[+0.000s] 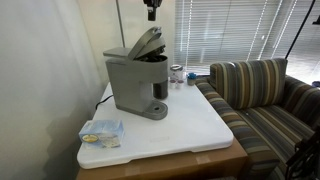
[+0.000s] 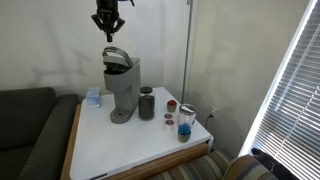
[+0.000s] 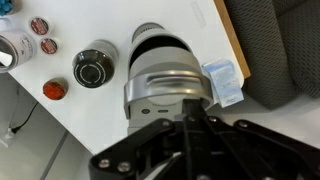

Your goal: Close the coffee machine chamber

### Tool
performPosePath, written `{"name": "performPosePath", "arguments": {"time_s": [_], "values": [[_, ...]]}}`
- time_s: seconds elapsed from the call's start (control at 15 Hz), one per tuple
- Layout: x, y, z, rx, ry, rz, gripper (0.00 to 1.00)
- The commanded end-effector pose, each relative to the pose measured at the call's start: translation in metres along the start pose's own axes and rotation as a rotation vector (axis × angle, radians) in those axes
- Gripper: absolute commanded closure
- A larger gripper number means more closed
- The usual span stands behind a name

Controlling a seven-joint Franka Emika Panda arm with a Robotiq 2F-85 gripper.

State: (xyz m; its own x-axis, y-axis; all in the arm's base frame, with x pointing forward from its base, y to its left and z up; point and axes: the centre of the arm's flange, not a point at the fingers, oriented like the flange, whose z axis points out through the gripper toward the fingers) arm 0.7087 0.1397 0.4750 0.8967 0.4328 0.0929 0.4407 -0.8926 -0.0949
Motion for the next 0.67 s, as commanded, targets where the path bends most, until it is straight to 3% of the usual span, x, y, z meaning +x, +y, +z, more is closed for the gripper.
{"name": "performPosePath", "arguments": {"time_s": [0.0,0.6], "values": [[0.004,0.019,0.002,-0.012,0.058,0.058,1.00],[0.006,0.023,0.014,0.028,0.069,0.087,1.00]]}}
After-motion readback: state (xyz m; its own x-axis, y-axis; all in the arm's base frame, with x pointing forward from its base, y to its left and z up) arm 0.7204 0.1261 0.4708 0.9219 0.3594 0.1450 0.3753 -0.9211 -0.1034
